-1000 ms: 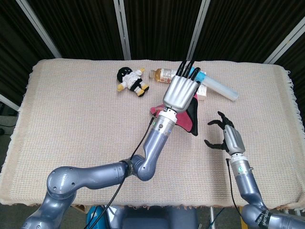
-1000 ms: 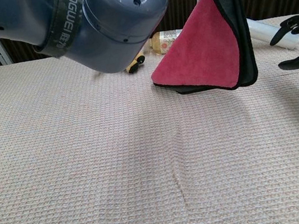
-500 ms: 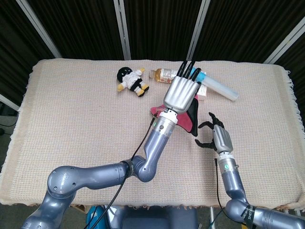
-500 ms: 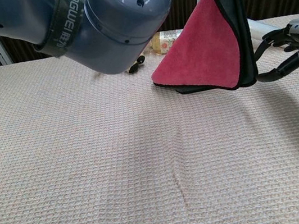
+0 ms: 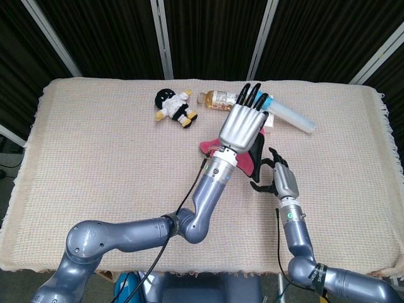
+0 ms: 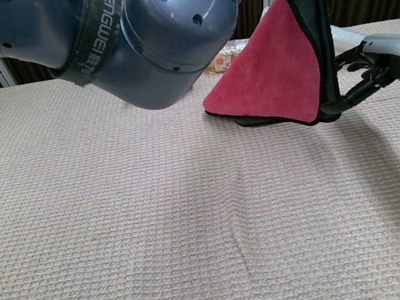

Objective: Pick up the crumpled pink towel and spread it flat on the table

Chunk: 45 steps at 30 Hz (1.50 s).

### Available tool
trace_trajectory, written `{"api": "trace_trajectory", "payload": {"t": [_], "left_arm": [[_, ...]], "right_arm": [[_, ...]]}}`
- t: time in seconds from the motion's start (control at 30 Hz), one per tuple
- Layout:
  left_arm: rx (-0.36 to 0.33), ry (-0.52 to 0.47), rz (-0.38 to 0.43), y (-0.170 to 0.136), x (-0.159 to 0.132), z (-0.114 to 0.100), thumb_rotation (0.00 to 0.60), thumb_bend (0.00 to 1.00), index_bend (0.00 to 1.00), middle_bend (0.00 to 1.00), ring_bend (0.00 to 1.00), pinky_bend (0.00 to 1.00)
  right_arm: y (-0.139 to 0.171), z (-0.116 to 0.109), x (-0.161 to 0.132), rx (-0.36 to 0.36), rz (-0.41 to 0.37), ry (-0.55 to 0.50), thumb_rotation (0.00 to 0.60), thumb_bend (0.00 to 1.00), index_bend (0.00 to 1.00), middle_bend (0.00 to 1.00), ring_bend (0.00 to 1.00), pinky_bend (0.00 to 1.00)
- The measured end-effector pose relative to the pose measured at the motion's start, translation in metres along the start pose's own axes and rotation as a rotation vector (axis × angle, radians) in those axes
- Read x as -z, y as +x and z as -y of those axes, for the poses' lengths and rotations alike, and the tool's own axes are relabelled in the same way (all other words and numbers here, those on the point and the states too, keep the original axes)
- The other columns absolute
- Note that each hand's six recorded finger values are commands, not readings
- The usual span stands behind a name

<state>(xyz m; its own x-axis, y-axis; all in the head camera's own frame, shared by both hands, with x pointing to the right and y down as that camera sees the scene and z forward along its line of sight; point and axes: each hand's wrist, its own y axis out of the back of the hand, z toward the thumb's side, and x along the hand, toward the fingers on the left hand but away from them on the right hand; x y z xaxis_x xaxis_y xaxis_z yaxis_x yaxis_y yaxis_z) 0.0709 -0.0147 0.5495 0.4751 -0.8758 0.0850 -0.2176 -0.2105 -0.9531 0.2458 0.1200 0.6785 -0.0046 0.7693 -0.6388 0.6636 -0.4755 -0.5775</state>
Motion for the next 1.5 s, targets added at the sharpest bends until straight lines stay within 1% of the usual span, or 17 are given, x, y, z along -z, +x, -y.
{"api": "trace_trajectory", "payload": {"t": [0.2, 0.3, 0.47, 0.57, 0.6, 0.7, 0.9, 1.07, 1.23, 1.5], "left_arm": [[0.004, 0.004, -0.007, -0.001, 0.007, 0.002, 0.6, 0.56, 0.63, 0.17, 0.0, 0.0], [0.004, -0.007, -0.015, -0.001, 0.01, 0.001, 0.6, 0.56, 0.63, 0.17, 0.0, 0.0], [0.002, -0.009, -0.013, -0.002, 0.012, 0.0, 0.6, 0.56, 0.63, 0.17, 0.0, 0.0], [-0.003, -0.008, -0.011, -0.002, 0.014, -0.002, 0.6, 0.56, 0.63, 0.17, 0.0, 0.0], [-0.003, -0.011, -0.011, -0.002, 0.014, -0.003, 0.6, 0.56, 0.63, 0.17, 0.0, 0.0], [-0.004, -0.012, -0.011, -0.003, 0.016, -0.004, 0.6, 0.56, 0.64, 0.17, 0.0, 0.0], [-0.003, -0.011, -0.014, -0.006, 0.022, -0.005, 0.6, 0.56, 0.64, 0.17, 0.0, 0.0], [-0.001, -0.017, -0.015, -0.009, 0.029, -0.006, 0.6, 0.56, 0.64, 0.17, 0.0, 0.0], [0.003, -0.039, -0.009, -0.016, 0.038, -0.01, 0.6, 0.56, 0.64, 0.16, 0.0, 0.0], [0.024, -0.099, 0.002, -0.032, 0.062, -0.023, 0.6, 0.56, 0.63, 0.17, 0.0, 0.0]], "right_arm": [[-0.006, 0.001, 0.001, 0.017, 0.014, -0.001, 0.6, 0.25, 0.62, 0.16, 0.0, 0.0], [-0.007, 0.002, 0.003, 0.023, 0.02, -0.005, 0.6, 0.29, 0.64, 0.17, 0.0, 0.0], [-0.008, 0.004, 0.004, 0.025, 0.024, -0.006, 0.6, 0.34, 0.64, 0.18, 0.0, 0.0], [-0.008, 0.005, 0.007, 0.026, 0.03, -0.008, 0.6, 0.4, 0.65, 0.19, 0.0, 0.0], [-0.007, 0.005, 0.009, 0.026, 0.034, -0.008, 0.6, 0.44, 0.66, 0.19, 0.0, 0.0], [-0.007, 0.004, 0.013, 0.028, 0.042, -0.011, 0.6, 0.5, 0.66, 0.19, 0.0, 0.0], [-0.008, -0.002, 0.014, 0.033, 0.041, -0.016, 0.6, 0.58, 0.67, 0.2, 0.0, 0.0], [-0.008, -0.009, 0.016, 0.038, 0.038, -0.018, 0.6, 0.59, 0.7, 0.2, 0.0, 0.0], [-0.009, -0.022, 0.013, 0.063, 0.022, -0.029, 0.6, 0.59, 0.72, 0.21, 0.0, 0.0], [-0.01, -0.046, -0.006, 0.123, -0.032, -0.024, 0.6, 0.59, 0.73, 0.21, 0.0, 0.0]]}}
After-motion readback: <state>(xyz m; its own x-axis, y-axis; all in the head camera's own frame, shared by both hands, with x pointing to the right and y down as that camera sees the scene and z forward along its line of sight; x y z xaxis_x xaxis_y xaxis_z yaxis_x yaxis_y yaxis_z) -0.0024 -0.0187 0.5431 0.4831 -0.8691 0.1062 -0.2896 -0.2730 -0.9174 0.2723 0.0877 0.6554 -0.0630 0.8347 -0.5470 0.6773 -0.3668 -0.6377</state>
